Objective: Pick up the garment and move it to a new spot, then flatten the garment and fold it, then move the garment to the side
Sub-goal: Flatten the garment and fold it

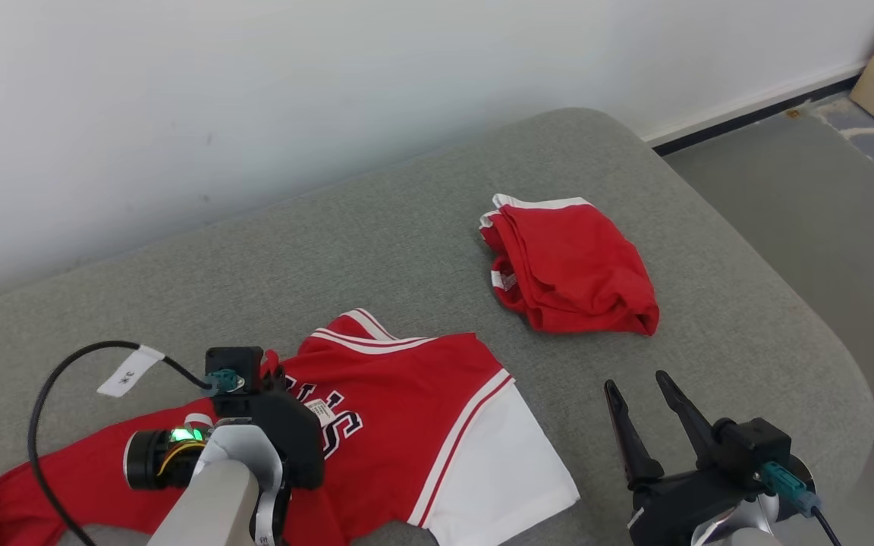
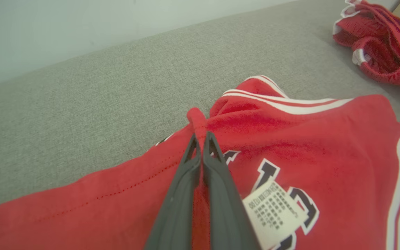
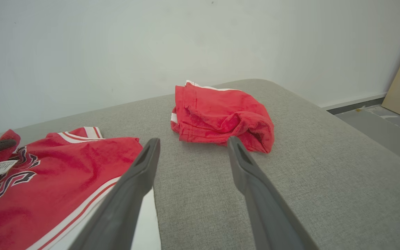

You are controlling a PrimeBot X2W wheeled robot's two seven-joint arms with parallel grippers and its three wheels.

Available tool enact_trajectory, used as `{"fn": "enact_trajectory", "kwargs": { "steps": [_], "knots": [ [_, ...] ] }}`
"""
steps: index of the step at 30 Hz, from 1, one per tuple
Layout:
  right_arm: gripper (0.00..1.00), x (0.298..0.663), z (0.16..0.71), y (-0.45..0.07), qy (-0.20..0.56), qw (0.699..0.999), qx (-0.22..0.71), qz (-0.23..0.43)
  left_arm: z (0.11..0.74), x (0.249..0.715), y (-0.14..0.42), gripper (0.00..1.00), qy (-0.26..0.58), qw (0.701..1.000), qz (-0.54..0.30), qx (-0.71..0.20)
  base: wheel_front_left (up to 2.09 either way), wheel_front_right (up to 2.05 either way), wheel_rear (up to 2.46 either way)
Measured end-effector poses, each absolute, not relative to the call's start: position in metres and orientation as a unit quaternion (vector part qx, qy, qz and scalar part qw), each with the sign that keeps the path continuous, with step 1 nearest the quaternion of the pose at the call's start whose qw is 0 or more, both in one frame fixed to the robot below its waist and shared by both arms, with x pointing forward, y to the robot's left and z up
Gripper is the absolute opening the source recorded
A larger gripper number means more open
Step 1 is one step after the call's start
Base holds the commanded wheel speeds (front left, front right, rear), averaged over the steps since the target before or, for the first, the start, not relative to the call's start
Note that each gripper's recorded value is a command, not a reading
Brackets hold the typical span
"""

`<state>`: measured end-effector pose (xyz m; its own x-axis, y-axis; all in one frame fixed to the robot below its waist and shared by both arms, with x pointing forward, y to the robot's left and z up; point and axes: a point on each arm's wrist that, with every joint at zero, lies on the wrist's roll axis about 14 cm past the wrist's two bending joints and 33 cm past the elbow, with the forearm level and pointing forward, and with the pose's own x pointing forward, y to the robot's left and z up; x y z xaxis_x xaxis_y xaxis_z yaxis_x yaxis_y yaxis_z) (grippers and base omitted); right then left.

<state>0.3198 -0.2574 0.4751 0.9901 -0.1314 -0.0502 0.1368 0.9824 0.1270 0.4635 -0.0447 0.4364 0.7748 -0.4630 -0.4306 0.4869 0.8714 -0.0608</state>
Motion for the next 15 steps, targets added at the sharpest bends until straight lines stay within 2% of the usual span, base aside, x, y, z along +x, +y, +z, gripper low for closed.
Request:
{"fn": "enact_trajectory", "kwargs": {
  "steps": [4,7,15],
  "knots": [
    [1.0,0.32,0.472,-0.249,0.023,0.996,0.066,-0.054,0.46,0.474,-0.027,0.0,0.172,0.96,-0.218,-0.037,0.0,0.0,0.0],
    [1.0,0.319,0.469,-0.241,0.026,0.997,0.066,-0.042,0.464,0.473,0.013,0.0,0.144,0.973,-0.16,-0.081,0.0,0.0,0.0],
    [1.0,0.32,0.464,-0.196,0.028,0.997,0.065,0.019,0.44,0.41,0.105,0.0,0.131,0.981,-0.037,-0.136,0.0,0.0,0.0]
  ]
}}
